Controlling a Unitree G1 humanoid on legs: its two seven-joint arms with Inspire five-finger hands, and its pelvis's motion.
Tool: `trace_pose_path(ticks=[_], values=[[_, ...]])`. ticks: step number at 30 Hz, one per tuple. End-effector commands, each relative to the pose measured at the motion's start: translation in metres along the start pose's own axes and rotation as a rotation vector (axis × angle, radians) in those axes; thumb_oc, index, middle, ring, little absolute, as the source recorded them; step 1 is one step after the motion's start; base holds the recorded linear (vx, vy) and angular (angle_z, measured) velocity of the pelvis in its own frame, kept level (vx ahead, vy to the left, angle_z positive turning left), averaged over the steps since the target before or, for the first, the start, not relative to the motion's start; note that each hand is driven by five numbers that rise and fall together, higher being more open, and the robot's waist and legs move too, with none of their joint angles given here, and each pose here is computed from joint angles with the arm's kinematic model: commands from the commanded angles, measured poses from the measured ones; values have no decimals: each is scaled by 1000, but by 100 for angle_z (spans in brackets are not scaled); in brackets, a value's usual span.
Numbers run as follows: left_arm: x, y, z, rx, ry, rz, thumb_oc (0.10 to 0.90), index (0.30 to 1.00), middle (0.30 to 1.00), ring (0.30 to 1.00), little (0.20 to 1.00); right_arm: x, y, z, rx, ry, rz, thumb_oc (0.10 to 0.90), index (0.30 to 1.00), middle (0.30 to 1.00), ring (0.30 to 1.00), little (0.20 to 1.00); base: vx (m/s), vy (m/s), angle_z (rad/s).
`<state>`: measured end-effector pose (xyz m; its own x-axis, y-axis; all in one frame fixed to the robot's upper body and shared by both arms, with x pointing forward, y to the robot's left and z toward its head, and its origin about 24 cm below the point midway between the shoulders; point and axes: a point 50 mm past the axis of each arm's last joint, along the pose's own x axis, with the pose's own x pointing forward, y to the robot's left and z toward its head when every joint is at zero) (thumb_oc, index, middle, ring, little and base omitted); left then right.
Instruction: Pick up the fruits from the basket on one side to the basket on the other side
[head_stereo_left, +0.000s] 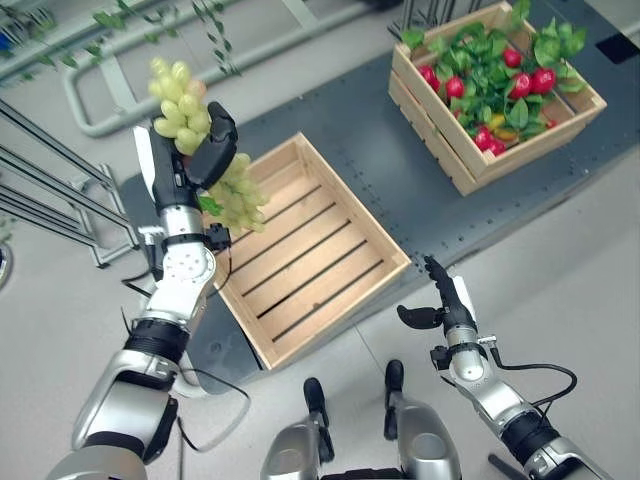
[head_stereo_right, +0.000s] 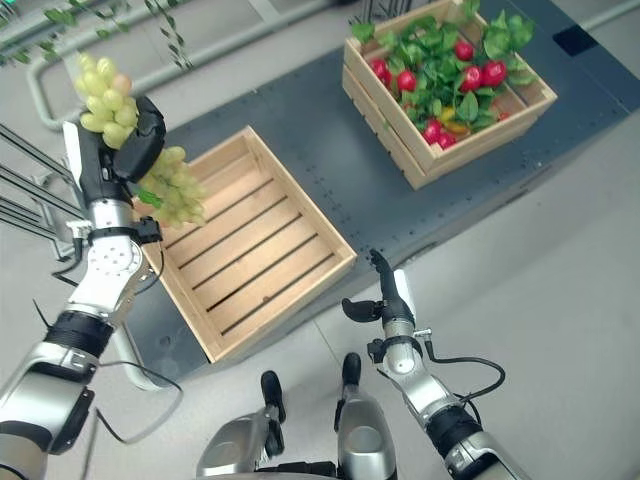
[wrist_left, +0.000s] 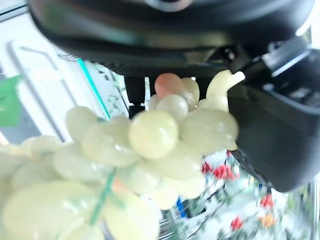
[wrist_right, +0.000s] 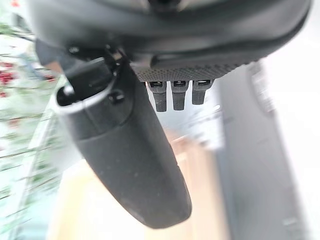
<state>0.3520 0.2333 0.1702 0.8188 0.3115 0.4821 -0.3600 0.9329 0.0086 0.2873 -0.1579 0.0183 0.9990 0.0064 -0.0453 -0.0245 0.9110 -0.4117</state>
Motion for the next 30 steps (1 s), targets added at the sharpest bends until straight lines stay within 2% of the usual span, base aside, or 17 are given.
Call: trace_pose_path(ticks=[1, 7, 8, 10, 12, 22, 30], values=[[8, 1, 23, -123, -106, -1, 400, 300, 300, 300, 300, -3, 19, 30, 180, -166, 159, 800, 900, 900, 900, 900, 78, -63, 16], [4, -20, 21, -187, -52, -136, 400, 300, 300, 300, 300, 8, 27, 66, 303, -244, 290, 800, 900, 900, 900, 900, 73, -108, 12], [4, -30, 21, -187, -27, -206, 400, 300, 300, 300, 300, 16, 32, 80, 377, -242, 349, 800, 900, 900, 900, 900, 4, -83, 9], [5, -36, 21, -193, -13, -255, 400, 300, 300, 300, 300, 20, 35, 87, 409, -244, 377, 800, 900, 900, 900, 900, -7, -92, 8], [5, -50, 23, -187, 1, -368, 400, 300, 300, 300, 300, 29, 39, 105, 453, -253, 402, 800, 900, 900, 900, 900, -2, -79, 20], [-4, -80, 34, -146, -7, -658, 400, 300, 300, 300, 300, 43, 52, 139, 433, -254, 464, 800, 900, 900, 900, 900, 14, -31, 14], [-12, -99, 44, -140, -46, -794, 400, 300, 300, 300, 300, 47, 62, 149, 470, -222, 512, 800, 900, 900, 900, 900, 1, 0, 0]])
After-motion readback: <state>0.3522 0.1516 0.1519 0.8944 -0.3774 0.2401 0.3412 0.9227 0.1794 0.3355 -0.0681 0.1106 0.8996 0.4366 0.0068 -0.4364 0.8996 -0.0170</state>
